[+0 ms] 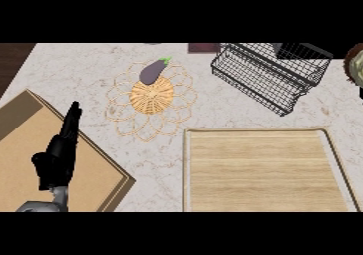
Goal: Pick the cupcake from the tray and place it in the tiered basket
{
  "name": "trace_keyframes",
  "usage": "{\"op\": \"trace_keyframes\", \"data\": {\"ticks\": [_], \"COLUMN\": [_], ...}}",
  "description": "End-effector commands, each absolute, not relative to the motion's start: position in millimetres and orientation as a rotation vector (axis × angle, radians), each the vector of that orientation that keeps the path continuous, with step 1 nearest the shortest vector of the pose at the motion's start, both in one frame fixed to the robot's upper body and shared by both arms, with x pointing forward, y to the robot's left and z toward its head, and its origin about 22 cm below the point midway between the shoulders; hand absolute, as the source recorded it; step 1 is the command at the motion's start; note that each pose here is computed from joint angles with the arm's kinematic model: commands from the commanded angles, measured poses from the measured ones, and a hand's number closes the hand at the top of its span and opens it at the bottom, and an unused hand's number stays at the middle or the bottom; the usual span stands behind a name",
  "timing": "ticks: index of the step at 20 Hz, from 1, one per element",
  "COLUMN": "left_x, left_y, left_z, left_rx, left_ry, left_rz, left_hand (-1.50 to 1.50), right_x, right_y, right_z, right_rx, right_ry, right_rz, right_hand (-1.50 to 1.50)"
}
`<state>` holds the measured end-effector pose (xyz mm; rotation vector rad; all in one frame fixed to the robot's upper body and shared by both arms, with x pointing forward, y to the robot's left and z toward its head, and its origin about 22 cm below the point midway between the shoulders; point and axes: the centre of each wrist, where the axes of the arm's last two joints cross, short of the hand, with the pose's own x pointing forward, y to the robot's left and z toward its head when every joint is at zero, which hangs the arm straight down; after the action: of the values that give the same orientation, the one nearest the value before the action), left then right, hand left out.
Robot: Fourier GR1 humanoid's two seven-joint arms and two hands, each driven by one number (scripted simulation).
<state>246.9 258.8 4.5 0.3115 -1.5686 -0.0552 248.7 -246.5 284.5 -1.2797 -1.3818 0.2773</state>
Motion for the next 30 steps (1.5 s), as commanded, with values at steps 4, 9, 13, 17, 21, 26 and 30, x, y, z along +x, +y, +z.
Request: {"op": "trace_keyframes", "data": {"ticks": [4, 9, 13, 17, 21, 26, 30], "left_x": [213, 217, 219, 222, 229, 222, 220], "left_y": [246, 236, 238, 247, 237, 236, 246], "left_z": [-44, -47, -47, -42, -34, -43, -39], "left_rx": [0.226, 0.23, 0.223, 0.23, 0.219, 0.226, 0.215], "left_ry": [-1.315, -1.347, -1.331, -1.341, -1.34, -1.336, -1.333], "left_rz": [-0.032, -0.043, -0.054, -0.055, -0.06, -0.049, -0.043], "left_hand": [0.0, 0.0, 0.0, 0.0, 0.0, 0.0, 0.0], "right_x": [291, 326, 346, 369, 385, 401, 410], "right_y": [-252, -263, -254, -253, -247, -251, -250], "right_z": [304, 305, 294, 278, 249, 234, 211], "right_rx": [-1.259, -1.212, -1.213, -1.215, -1.228, -1.152, -0.934], "right_ry": [-1.255, -1.253, -1.239, -1.217, -1.152, -1.178, -1.216], "right_rz": [0.239, 0.305, 0.352, 0.351, 0.351, 0.277, 0.109], "right_hand": [1.5, 1.5, 1.5, 1.5, 1.5, 1.5, -1.5]}}
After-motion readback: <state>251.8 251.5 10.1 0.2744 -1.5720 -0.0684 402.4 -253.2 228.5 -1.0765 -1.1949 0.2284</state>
